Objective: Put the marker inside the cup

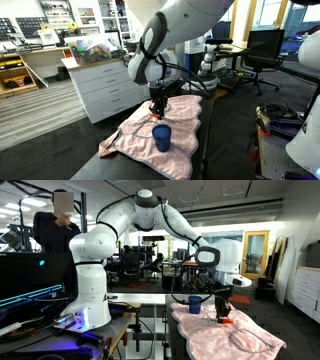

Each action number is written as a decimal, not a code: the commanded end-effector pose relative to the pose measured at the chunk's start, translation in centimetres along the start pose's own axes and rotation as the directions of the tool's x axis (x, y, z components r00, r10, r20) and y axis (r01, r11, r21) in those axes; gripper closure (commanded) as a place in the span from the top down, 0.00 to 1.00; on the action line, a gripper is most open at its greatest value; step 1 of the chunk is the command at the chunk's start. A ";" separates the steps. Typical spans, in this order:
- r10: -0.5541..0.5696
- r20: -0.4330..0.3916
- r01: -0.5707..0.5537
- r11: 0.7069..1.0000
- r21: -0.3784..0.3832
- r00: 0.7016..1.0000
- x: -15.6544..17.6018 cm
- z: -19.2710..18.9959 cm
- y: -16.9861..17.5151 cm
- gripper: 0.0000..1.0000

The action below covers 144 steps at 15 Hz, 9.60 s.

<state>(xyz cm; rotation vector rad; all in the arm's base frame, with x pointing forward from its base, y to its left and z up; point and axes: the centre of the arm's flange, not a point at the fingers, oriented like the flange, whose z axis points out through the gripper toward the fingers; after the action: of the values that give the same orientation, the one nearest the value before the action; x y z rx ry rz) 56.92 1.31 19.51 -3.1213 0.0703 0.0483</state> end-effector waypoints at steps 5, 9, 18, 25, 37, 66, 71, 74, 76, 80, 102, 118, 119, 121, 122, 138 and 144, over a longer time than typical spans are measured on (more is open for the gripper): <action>-0.031 -0.083 0.031 1.000 -0.001 0.996 0.0 -4.0 -0.6 0.07; -0.036 -0.125 0.034 0.999 -0.015 0.992 0.2 -5.7 -0.7 0.07; -0.056 -0.236 0.049 0.998 -0.037 0.970 0.1 -8.9 -1.4 0.07; -0.073 -0.335 0.061 0.997 -0.048 0.939 -1.1 -11.0 -1.6 0.07; -0.123 -0.473 0.117 0.992 -0.044 0.873 -4.2 -13.0 -1.6 0.07; -0.217 -0.704 0.261 0.964 -0.046 0.677 -10.4 -15.8 -5.7 0.07; -0.224 -0.742 0.288 0.957 -0.043 0.632 -12.0 -15.5 -7.3 0.07; -0.218 -0.758 0.301 0.953 -0.029 0.615 -13.1 -15.3 -7.6 0.07; -0.225 -0.766 0.320 0.947 -0.026 0.603 -13.7 -15.4 -7.3 0.07; -0.239 -0.778 0.363 0.932 -0.015 0.581 -13.9 -16.2 -6.2 0.07; -0.247 -0.831 0.552 0.829 0.085 0.499 -16.1 -15.1 -4.1 0.07; -0.275 -0.856 0.684 0.720 0.118 0.437 -16.5 -12.3 -5.2 0.07; -0.275 -0.858 0.688 0.716 0.118 0.433 -16.4 -12.0 -5.0 0.07; -0.279 -0.861 0.698 0.706 0.116 0.425 -16.4 -11.4 -4.7 0.07; -0.281 -0.862 0.704 0.701 0.115 0.421 -16.3 -11.2 -4.6 0.07; -0.275 -0.846 0.721 0.672 0.169 0.456 -15.5 -7.0 -3.6 0.07; -0.266 -0.840 0.724 0.660 0.199 0.473 -15.4 -5.7 -3.8 0.07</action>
<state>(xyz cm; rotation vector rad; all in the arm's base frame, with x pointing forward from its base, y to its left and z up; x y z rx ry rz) 42.34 5.41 26.57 -2.2383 -0.7197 -1.1051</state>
